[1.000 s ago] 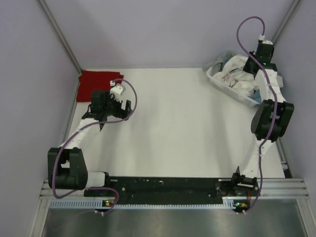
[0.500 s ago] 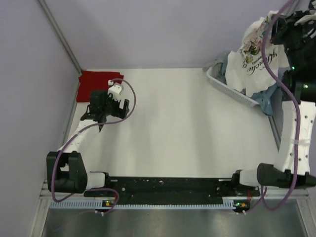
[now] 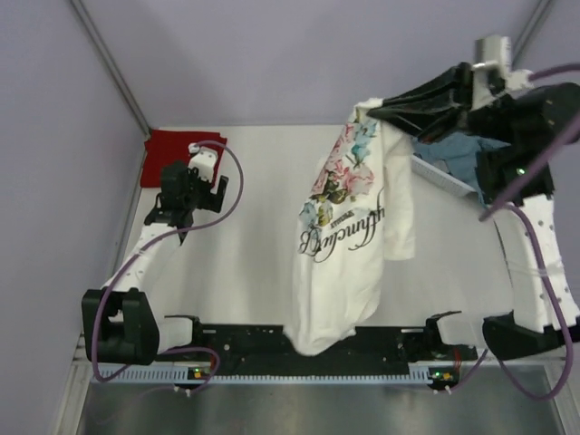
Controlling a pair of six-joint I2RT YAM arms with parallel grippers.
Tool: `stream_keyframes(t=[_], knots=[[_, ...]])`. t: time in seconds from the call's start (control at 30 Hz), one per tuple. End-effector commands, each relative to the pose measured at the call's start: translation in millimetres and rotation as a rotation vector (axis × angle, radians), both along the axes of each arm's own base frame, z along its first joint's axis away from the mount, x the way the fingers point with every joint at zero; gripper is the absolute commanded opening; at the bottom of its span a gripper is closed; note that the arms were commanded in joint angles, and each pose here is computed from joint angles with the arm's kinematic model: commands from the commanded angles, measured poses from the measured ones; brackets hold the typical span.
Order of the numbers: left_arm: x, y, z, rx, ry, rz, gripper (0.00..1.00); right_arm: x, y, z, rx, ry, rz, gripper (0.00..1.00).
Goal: Fold and stack the t-shirts
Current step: Move the tshirt to the center of the board, then flatten out the tshirt
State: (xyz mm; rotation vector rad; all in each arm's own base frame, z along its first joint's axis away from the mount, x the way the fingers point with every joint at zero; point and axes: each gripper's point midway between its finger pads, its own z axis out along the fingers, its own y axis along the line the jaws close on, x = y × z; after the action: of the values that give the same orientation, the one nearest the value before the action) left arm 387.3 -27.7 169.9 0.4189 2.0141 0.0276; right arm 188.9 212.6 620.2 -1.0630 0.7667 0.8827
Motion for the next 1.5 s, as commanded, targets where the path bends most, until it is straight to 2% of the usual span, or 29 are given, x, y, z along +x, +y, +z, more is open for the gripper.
stream_keyframes(t=[0.0, 0.13, 0.2, 0.27, 0.33, 0.37, 0.4, 0.43, 0.47, 0.5, 0.6, 0.7, 0.73, 0.8, 0.97, 1.03, 1.2, 1.33, 1.47], knots=[[11, 43, 42, 0.13, -0.141, 0.187, 0.99, 34, 33, -84, -0.214, 0.154, 0.285, 0.0], [14, 60, 52, 0.189, -0.172, 0.248, 0.99, 86, 45, -156, -0.301, 0.29, 0.364, 0.0], [12, 62, 52, 0.211, -0.175, 0.247, 0.99, 137, 44, -199, -0.292, 0.419, 0.289, 0.0], [11, 66, 52, 0.233, -0.178, 0.256, 0.99, 196, 34, -236, -0.253, 0.562, 0.144, 0.0], [8, 68, 51, 0.251, -0.178, 0.255, 0.99, 262, 19, -277, -0.21, 0.762, -0.087, 0.2], [7, 67, 49, 0.26, -0.178, 0.248, 0.99, 288, 10, -300, -0.225, 0.84, -0.204, 0.39], [6, 68, 49, 0.263, -0.18, 0.245, 0.99, 321, -6, -319, -0.239, 0.891, -0.412, 0.52], [4, 67, 48, 0.266, -0.178, 0.239, 0.99, 331, -11, -342, -0.295, 0.952, -0.502, 0.63], [3, 66, 47, 0.265, -0.179, 0.232, 0.99, 347, -27, -352, -0.337, 0.958, -0.665, 0.69], [1, 65, 46, 0.266, -0.179, 0.225, 0.99, 356, -40, -369, -0.391, 0.978, -0.833, 0.71], [0, 64, 43, 0.26, -0.178, 0.221, 0.99, 346, -42, -376, -0.481, 0.937, -0.982, 0.83], [0, 69, 40, 0.263, -0.171, 0.253, 0.99, 318, -31, -378, -0.56, 0.876, -1.053, 0.85], [1, 73, 38, 0.271, -0.168, 0.276, 0.99, 303, -18, -383, -0.595, 0.853, -1.026, 0.85], [3, 83, 35, 0.286, -0.163, 0.322, 0.99, 270, 11, -399, -0.691, 0.78, -0.952, 0.85], [4, 104, 19, 0.262, -0.077, 0.397, 0.99, 152, 113, -445, -0.925, 0.573, -0.46, 0.85], [2, 112, 14, 0.261, -0.056, 0.418, 0.99, 122, 138, -469, -0.998, 0.548, -0.373, 0.84], [-7, 133, 13, 0.279, -0.044, 0.462, 0.99, 101, 151, -531, -1.148, 0.607, -0.355, 0.79], [-14, 139, 13, 0.296, -0.044, 0.465, 0.99, 110, 134, -570, -1.251, 0.64, -0.47, 0.77], [-17, 137, 15, 0.297, -0.05, 0.451, 0.99, 96, 115, -602, -1.351, 0.704, -0.49, 0.66]])
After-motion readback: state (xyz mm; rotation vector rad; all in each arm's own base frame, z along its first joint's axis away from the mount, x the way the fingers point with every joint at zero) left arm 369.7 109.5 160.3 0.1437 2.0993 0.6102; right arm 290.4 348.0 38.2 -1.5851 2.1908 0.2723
